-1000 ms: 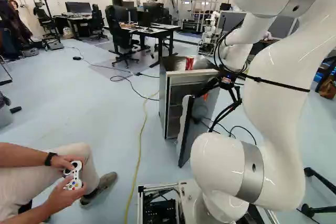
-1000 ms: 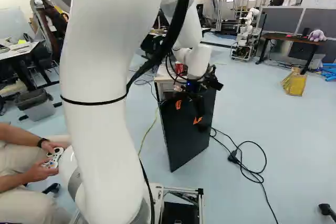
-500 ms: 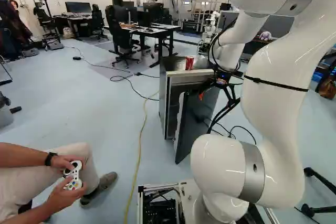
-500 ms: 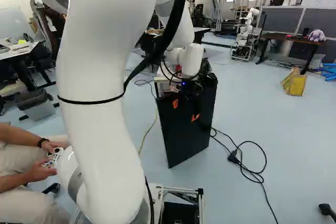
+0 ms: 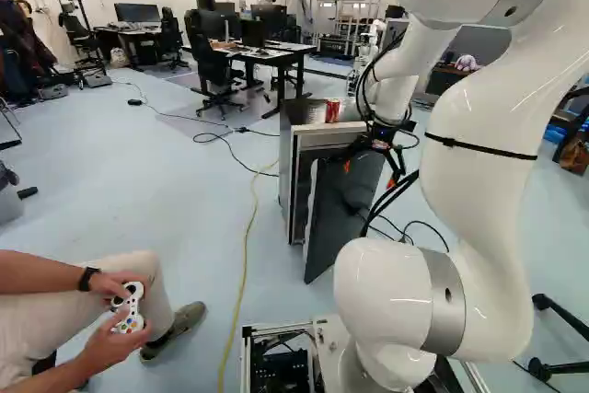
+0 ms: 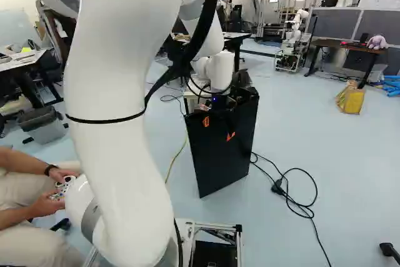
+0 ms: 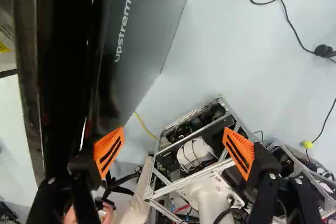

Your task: Grab a drink from the fridge

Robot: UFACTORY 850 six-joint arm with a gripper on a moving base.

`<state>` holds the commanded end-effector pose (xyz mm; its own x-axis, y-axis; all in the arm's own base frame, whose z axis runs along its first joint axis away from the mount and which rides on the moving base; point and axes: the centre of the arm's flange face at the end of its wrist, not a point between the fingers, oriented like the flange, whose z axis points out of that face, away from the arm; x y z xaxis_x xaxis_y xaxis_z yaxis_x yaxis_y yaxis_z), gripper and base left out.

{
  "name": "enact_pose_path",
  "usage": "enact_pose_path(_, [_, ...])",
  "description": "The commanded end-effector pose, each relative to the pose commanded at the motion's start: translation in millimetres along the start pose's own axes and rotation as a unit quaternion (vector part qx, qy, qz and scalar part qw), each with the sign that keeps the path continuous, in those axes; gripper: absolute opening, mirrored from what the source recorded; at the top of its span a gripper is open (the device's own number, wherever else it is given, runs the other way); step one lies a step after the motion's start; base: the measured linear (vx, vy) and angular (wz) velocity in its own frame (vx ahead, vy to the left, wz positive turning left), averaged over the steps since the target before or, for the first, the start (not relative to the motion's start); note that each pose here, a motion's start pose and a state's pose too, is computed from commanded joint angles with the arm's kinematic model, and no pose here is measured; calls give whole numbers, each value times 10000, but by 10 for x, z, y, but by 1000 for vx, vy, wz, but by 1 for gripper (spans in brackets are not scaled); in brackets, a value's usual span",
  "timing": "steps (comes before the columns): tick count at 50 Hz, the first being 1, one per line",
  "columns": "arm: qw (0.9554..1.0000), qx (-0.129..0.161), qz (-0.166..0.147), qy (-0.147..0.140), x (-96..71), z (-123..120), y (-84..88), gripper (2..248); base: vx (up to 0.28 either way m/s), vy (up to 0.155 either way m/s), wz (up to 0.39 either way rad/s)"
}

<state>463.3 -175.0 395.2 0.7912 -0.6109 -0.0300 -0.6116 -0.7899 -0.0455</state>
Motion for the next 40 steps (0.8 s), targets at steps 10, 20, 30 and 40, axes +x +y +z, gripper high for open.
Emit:
enact_pose_path(10, [9996,36,-115,273,20,3,-83,247,0,0,0])
enact_pose_path(20, [9982,82,-224,542,39,3,-166,247,0,0,0])
enact_pose_path(30, [9964,131,-320,771,51,2,-247,247,0,0,0])
enact_pose_path(40, [9945,181,-397,950,54,0,-327,247,0,0,0])
